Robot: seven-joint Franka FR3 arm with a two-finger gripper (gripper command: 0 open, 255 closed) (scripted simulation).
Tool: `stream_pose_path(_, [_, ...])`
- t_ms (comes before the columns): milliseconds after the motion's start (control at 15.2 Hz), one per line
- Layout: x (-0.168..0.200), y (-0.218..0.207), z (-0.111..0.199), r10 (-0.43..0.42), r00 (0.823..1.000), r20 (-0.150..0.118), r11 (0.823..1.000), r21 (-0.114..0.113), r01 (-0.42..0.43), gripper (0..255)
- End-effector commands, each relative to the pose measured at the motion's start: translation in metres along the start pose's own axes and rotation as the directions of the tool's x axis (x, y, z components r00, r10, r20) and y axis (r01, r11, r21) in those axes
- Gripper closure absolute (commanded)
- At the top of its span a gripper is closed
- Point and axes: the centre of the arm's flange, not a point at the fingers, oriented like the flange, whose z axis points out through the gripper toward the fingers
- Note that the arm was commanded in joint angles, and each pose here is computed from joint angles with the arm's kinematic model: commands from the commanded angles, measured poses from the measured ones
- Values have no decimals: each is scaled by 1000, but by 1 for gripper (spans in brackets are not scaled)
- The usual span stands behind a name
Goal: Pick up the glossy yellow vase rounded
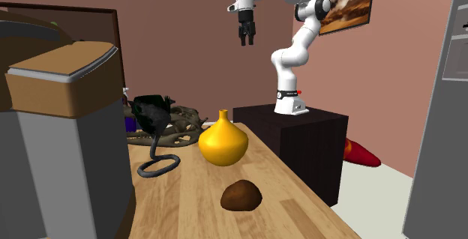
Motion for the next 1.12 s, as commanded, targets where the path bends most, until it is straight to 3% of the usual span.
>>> stream_pose_path(0, [0, 0, 0, 0, 1000, 0, 1000, 0, 0, 0])
stream_pose_path(1056, [120, -144, 93, 4, 1000, 9, 1000, 27, -4, 0])
